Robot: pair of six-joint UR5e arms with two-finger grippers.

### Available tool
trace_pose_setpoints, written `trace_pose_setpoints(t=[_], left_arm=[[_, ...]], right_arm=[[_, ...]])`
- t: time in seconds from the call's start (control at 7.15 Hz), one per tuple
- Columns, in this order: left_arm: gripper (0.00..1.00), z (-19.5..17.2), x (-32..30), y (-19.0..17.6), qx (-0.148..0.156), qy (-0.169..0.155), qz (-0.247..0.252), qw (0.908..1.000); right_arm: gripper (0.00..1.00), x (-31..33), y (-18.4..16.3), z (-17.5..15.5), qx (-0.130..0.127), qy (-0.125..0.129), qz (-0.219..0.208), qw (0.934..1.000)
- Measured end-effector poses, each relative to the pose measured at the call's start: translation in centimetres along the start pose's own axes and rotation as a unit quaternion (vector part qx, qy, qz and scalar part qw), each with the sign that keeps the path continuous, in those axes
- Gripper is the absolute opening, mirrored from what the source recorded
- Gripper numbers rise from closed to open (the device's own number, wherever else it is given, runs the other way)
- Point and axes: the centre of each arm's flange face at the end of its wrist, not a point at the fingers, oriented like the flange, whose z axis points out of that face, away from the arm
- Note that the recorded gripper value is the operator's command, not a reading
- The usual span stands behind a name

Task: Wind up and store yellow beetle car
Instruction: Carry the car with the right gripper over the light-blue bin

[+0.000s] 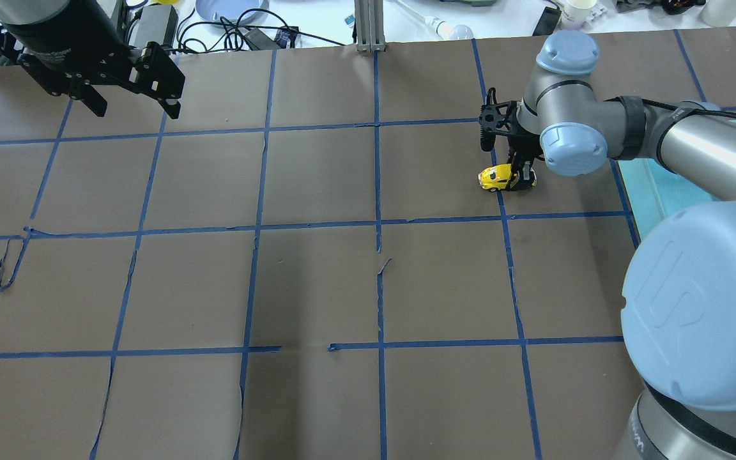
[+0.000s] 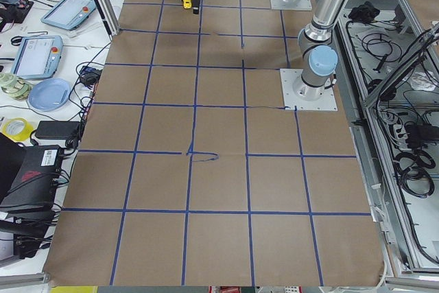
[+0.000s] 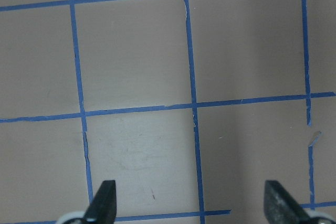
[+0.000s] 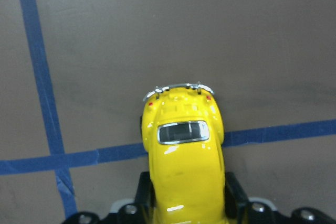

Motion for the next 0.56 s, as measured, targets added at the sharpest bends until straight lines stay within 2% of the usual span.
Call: trace_pose_setpoints(t=[0.28,0.56], left_arm=[[1.00,0.0,0.0,0.0,0.000,0.000,0.000,1.0000],[1.00,0.0,0.0,0.0,0.000,0.000,0.000,1.0000]], right_arm=[[0.00,0.3,0.2,-3.1,-0.008,0.016,-0.004,0.9998],[0.00,0.2,2.6,-9.9,-0.048,0.021,-0.012,0.9985]])
